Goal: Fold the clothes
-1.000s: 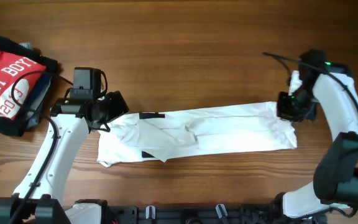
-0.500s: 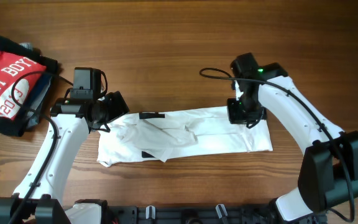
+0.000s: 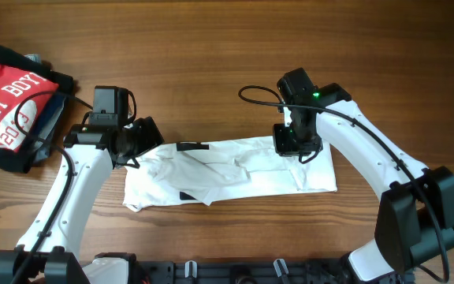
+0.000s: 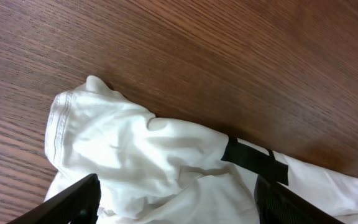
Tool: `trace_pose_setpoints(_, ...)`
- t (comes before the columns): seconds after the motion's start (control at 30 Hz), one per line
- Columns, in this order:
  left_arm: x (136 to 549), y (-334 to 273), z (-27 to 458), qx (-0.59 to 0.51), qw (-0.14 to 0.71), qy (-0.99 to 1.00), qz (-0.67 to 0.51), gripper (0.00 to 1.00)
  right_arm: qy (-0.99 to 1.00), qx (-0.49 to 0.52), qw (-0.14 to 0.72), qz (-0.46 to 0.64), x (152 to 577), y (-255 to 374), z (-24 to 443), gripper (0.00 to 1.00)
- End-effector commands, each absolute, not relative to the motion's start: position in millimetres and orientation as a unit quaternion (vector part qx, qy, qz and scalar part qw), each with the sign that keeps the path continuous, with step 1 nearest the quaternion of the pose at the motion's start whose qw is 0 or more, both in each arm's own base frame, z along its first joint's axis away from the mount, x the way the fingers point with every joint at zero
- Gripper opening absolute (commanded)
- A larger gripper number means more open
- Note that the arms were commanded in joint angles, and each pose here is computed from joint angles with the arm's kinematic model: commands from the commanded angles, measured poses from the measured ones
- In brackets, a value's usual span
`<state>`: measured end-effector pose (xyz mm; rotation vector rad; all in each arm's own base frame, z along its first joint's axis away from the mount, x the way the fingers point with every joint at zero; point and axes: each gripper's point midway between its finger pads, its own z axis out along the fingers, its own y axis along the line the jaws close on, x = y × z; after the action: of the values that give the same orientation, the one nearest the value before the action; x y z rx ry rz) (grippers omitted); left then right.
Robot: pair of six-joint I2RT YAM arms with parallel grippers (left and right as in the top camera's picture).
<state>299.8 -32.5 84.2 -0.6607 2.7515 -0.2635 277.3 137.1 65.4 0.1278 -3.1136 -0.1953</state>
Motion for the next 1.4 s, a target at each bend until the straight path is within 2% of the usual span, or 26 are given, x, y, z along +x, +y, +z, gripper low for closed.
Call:
trace_pose_setpoints(0.0,304,-33,93,-0.231,0.161,0.954,-0.100,0.79,-0.995,0.045,0.010,-0.089,277,148,73,0.22)
trace_pose_setpoints(0.13,304,-33,93,-0.231,0.161,0.954,-0.100,0.79,-0.985,0.110,0.010,-0.134,274,163,76,0.29)
trace_pose_setpoints(0.27,304,-33,93,-0.231,0.161,0.954,-0.099,0.79,-0.999,0.037,-0.019,-0.027,289,127,71,0.32)
trace_pose_setpoints(0.4,304,-33,93,-0.231,0.161,0.954,-0.099,0.79,-1.000,0.026,-0.004,-0.017,281,123,68,0.31)
trace_pose_setpoints(0.7,304,-33,93,-0.231,0.161,0.954,-0.100,0.79,-1.000,0.004,0.029,-0.004,249,109,20,0.29)
trace_pose_setpoints(0.8,304,-33,93,-0.231,0.161,0.954,-0.100,0.79,-0.998,0.016,0.038,-0.049,243,123,13,0.25)
trace_pose_setpoints(0.83,304,-33,93,-0.231,0.161,0.954,-0.100,0.79,-0.990,0.059,0.051,-0.121,237,147,16,0.25)
trace_pose_setpoints(0.97,304,-33,93,-0.231,0.161,0.954,-0.099,0.79,-0.953,0.126,0.076,-0.264,221,191,36,0.26)
trace_pose_setpoints(1.03,304,-33,93,-0.231,0.161,0.954,-0.099,0.79,-0.942,0.136,0.081,-0.297,217,200,43,0.26)
trace_pose_setpoints(1.27,297,-33,90,-0.232,0.147,0.957,-0.095,0.82,-0.946,0.139,0.065,-0.284,226,198,45,0.26)
trace_pose_setpoints(1.37,284,-29,86,-0.234,0.122,0.961,-0.080,0.85,-0.961,0.137,0.043,-0.237,238,186,54,0.24)
